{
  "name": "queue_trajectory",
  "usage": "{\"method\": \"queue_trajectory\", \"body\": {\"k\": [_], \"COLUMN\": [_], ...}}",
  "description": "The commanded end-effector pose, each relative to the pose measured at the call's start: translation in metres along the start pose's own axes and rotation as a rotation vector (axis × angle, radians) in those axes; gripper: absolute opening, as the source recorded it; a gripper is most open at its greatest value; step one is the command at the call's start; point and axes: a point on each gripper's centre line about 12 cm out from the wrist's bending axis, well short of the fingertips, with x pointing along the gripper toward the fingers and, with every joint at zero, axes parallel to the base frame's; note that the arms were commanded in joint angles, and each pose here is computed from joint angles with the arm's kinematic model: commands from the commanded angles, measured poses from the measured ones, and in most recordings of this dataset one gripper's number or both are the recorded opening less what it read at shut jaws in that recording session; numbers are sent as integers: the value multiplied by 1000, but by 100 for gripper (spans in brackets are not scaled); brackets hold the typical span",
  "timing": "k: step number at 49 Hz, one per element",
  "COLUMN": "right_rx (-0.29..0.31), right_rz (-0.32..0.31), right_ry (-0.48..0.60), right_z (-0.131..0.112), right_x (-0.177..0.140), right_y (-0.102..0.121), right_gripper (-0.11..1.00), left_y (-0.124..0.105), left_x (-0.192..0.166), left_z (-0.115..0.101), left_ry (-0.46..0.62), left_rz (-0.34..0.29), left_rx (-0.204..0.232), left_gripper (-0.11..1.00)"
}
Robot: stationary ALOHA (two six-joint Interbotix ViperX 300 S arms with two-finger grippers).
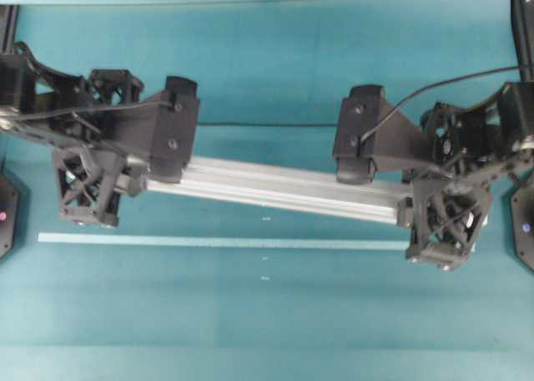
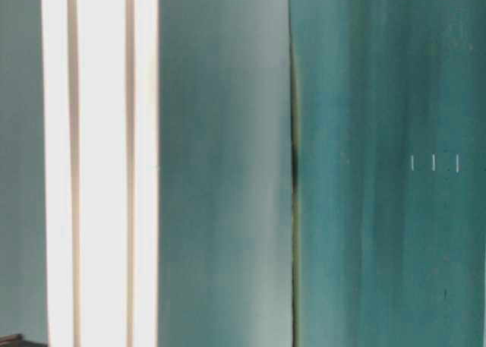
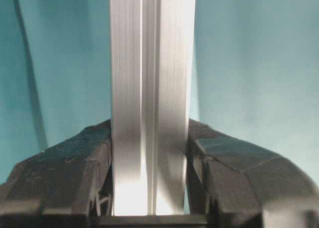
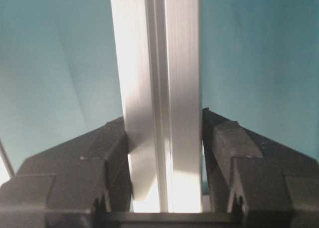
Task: Lift the metal rail with both hands.
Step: 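Lift the held rail upward with both grippers together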
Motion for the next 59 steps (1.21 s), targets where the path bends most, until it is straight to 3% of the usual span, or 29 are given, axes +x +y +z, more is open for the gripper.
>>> {"method": "queue_trajectory", "body": {"k": [1, 9, 19, 29, 49, 59], "right_rx": [-6, -20, -49, -65, -90, -94], "right_rz": [8, -8, -22, -21, -48, -79], "right_ry": [-46, -34, -29, -44, -36, -118], "right_z": [8, 8, 8, 12, 21, 34], "right_x": [-13, -15, -19, -26, -109, -133], "right_y": [-3, -16, -31, -30, -21, -20], "right_gripper": [41, 41, 41, 41, 41, 41], "left_y": [-3, -12, -22, -23, -14, -12], "left_x": [-30, -40, -51, -57, -120, -141], "left_z": [11, 15, 22, 23, 34, 39], "left_ry": [-83, -90, -122, -117, -175, -168], "left_rz": [3, -12, -28, -29, -18, -17], "left_rx": [-25, -63, -64, -63, -72, -77], "left_gripper": [31, 31, 31, 31, 31, 31]}}
